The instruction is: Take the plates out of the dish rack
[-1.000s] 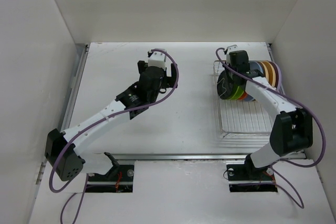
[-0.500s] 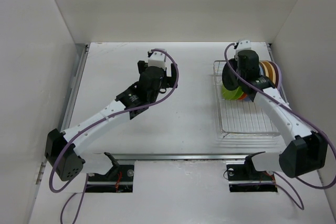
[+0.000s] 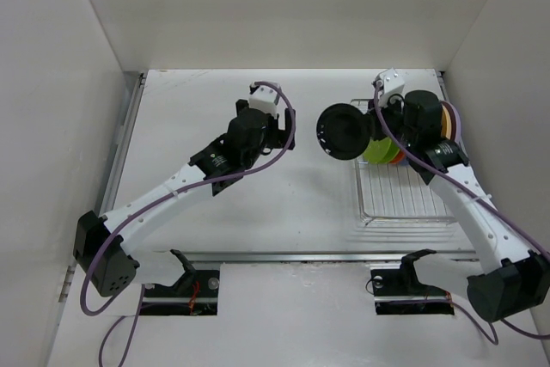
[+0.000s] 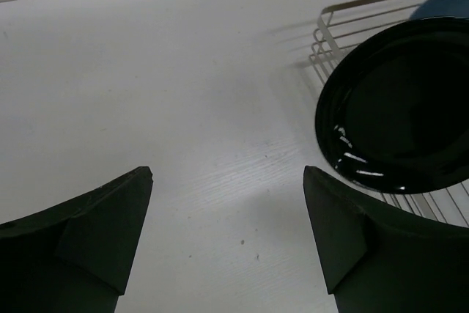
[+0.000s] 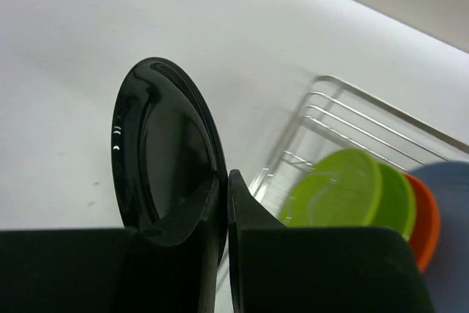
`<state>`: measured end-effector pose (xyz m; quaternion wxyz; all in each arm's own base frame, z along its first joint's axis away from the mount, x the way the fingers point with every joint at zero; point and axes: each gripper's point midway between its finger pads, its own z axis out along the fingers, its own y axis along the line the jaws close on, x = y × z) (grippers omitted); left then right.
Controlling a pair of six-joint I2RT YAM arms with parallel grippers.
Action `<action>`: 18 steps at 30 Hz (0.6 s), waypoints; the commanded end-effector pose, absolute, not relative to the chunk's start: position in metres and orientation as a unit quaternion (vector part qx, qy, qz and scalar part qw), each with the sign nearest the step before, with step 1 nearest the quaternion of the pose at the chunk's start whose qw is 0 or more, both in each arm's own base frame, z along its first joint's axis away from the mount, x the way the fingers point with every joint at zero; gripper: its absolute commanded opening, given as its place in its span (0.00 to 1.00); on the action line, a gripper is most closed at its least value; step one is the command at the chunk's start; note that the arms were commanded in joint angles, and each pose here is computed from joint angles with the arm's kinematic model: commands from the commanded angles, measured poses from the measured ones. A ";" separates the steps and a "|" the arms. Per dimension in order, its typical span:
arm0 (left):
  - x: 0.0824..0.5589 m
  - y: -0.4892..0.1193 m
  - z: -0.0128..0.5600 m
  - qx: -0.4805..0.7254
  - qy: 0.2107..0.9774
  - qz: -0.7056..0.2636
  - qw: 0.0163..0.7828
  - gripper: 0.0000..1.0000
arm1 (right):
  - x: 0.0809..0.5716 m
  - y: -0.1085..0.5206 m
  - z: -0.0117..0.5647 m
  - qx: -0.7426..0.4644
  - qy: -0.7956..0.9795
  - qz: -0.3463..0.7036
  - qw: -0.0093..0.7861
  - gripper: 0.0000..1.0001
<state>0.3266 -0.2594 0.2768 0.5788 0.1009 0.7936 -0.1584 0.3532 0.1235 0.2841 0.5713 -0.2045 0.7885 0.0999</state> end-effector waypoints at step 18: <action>0.290 -0.334 0.273 0.272 0.757 -0.304 0.511 0.37 | 0.293 0.201 0.291 -0.351 0.708 0.316 0.525 0.00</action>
